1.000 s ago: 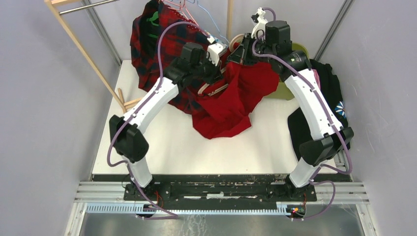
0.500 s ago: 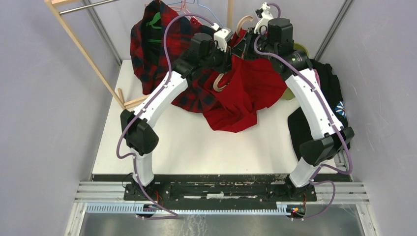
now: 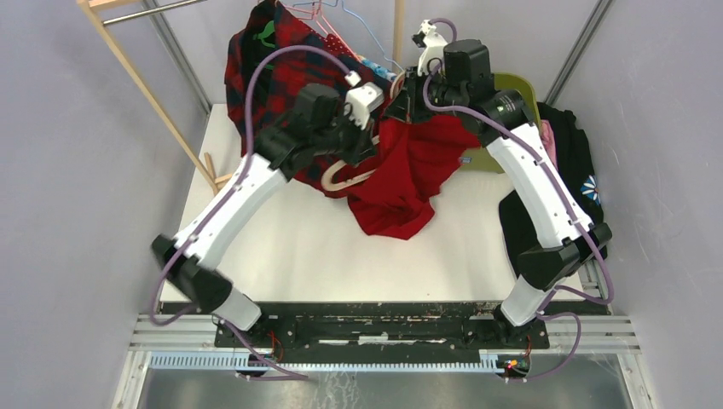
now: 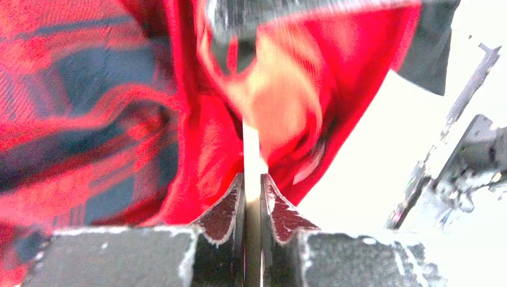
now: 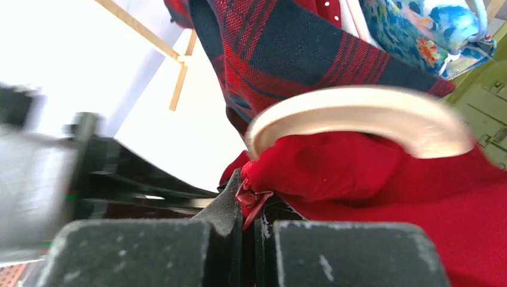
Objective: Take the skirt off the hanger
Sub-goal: Remove the skirt from the hanger, then place the skirt in the bin.
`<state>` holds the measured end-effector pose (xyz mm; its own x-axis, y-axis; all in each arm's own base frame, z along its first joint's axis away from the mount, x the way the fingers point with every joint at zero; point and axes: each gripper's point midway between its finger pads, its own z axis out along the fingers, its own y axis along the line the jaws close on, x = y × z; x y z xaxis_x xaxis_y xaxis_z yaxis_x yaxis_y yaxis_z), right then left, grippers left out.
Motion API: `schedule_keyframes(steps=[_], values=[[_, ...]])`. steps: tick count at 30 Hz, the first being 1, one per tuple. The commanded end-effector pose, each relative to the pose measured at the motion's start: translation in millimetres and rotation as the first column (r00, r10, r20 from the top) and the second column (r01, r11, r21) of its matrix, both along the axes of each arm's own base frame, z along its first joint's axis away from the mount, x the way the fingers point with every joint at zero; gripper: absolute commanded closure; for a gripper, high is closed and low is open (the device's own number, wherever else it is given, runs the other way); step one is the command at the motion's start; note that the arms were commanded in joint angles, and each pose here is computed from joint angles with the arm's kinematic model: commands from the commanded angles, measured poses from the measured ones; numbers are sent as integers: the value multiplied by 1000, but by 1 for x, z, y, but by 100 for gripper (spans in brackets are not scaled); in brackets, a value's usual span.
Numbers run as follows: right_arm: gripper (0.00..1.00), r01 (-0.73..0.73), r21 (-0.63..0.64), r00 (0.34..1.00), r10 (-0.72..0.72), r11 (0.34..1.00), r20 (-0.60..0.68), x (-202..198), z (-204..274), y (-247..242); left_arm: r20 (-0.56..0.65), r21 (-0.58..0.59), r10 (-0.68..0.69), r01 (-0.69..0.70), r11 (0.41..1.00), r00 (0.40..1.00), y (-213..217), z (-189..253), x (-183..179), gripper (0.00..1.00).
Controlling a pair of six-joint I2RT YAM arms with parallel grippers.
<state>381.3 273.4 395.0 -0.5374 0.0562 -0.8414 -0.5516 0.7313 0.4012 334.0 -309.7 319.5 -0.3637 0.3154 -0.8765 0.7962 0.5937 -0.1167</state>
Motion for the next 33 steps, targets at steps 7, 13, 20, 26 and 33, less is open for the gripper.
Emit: schedule_keyframes(steps=[7,13,20,26,33], values=[[99,94,-125,982,-72,988,173,18,25,-30,249,267,118,-185,946,961,120,22,-49,97],[99,370,-217,909,-303,903,287,44,42,-100,256,285,175,-247,926,951,153,8,-55,97],[99,642,173,608,-633,747,479,56,182,-203,243,287,169,-238,928,955,159,-8,-67,97],[99,527,627,222,-805,574,550,19,322,-247,241,274,174,-239,932,955,156,-8,-65,97],[99,292,839,77,-885,459,458,6,368,-259,231,230,198,-251,940,953,152,-10,-64,97]])
